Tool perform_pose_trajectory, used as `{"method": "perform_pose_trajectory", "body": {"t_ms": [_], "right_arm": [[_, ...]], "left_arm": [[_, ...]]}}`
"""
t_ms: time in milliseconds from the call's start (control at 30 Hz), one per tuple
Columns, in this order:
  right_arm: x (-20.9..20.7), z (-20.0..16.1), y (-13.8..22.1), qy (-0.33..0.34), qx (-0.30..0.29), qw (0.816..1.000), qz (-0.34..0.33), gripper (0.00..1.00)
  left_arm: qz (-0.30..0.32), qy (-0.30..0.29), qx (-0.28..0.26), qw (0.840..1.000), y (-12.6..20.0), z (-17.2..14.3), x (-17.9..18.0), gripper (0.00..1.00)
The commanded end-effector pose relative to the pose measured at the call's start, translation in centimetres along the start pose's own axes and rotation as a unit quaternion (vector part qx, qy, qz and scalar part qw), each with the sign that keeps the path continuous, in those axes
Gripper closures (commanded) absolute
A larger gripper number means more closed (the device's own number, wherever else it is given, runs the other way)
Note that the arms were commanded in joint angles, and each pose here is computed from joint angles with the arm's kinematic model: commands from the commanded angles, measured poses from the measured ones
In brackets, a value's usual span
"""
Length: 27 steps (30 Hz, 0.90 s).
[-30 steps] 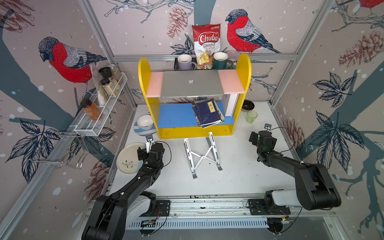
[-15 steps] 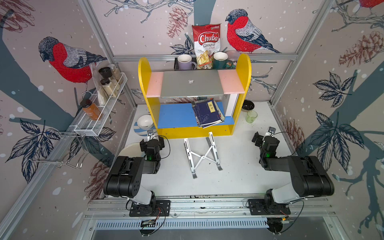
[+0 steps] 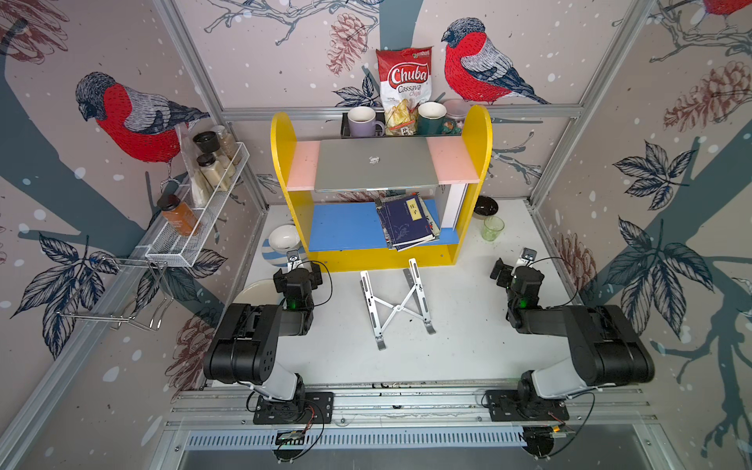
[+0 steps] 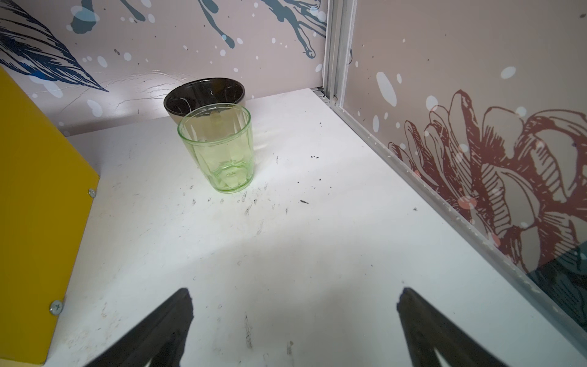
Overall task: Close the laptop lid and set it aside
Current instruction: Reset both arms
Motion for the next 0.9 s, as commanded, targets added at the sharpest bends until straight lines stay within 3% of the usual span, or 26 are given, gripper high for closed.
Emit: {"method": "perform_pose_trajectory", "body": {"t_ms": [0, 867], "right_arm": [[-0.07, 0.45, -0.06, -0.003, -0.008, 1.000, -0.007, 0.00], [-0.02, 0.44, -0.05, -0.002, -0.008, 1.000, -0.006, 0.00]], "left_arm": [[-0.021, -0.012, -0.007, 1.000, -0.16, 0.60, -0.70, 0.03], [-0.026, -0.026, -0.007, 0.999, -0.13, 0.69, -1.25, 0.03]]}}
Point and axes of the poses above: each gripper's point midway between its finger pads, its own y axis back along the fingers, its own x axis along the line the jaws close on, z = x × y, the point moved 3 cm from there along y, back along the fingers, and after that the axes turned 12 degrees about -y, right-handed, at the moved point
